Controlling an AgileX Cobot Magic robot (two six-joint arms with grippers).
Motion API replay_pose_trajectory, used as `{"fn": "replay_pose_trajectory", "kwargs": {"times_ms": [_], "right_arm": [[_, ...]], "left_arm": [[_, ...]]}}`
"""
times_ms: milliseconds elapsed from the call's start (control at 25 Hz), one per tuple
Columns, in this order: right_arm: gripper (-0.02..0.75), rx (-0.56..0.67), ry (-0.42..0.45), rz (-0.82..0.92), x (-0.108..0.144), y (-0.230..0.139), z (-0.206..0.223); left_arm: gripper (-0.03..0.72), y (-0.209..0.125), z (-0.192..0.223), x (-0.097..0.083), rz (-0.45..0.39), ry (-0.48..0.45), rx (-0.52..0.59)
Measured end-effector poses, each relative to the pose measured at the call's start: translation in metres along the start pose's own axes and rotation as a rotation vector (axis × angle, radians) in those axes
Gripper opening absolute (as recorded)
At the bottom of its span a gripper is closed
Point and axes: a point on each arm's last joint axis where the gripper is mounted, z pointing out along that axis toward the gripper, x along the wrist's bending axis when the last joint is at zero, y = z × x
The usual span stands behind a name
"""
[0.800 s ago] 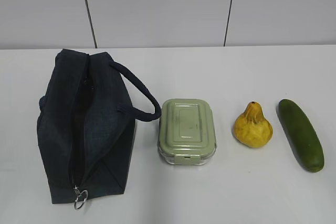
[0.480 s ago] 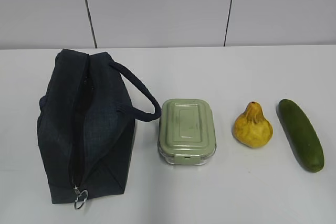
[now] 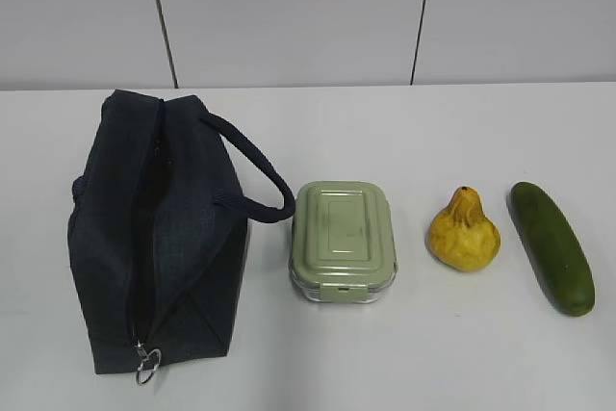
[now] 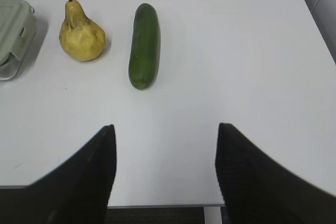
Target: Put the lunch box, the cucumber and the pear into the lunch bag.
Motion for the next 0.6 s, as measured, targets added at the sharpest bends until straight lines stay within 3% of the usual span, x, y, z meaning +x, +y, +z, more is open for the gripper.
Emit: {"fn": "replay_pose_trajectory", "kwargs": {"times_ms": [320,480,600], "right_arm": [[0.462,-0.001,0.011,-0.005,0.000,0.000,0.000],[0.462,-0.010,0.066,-0.038,-0.001,0.001,-0.001],[0.462,0.019,0.076,-0.067,-0.003,0.017,-0.001]], "left_arm": [[0.241,0.000,0.000,0.000,0.011,-0.028,0.000],[0.241,0.005,0.000,-0.001,0.041,-0.131,0.018],[0.241,0.029,0.000,-0.004,0.077,-0.215,0.064]]}}
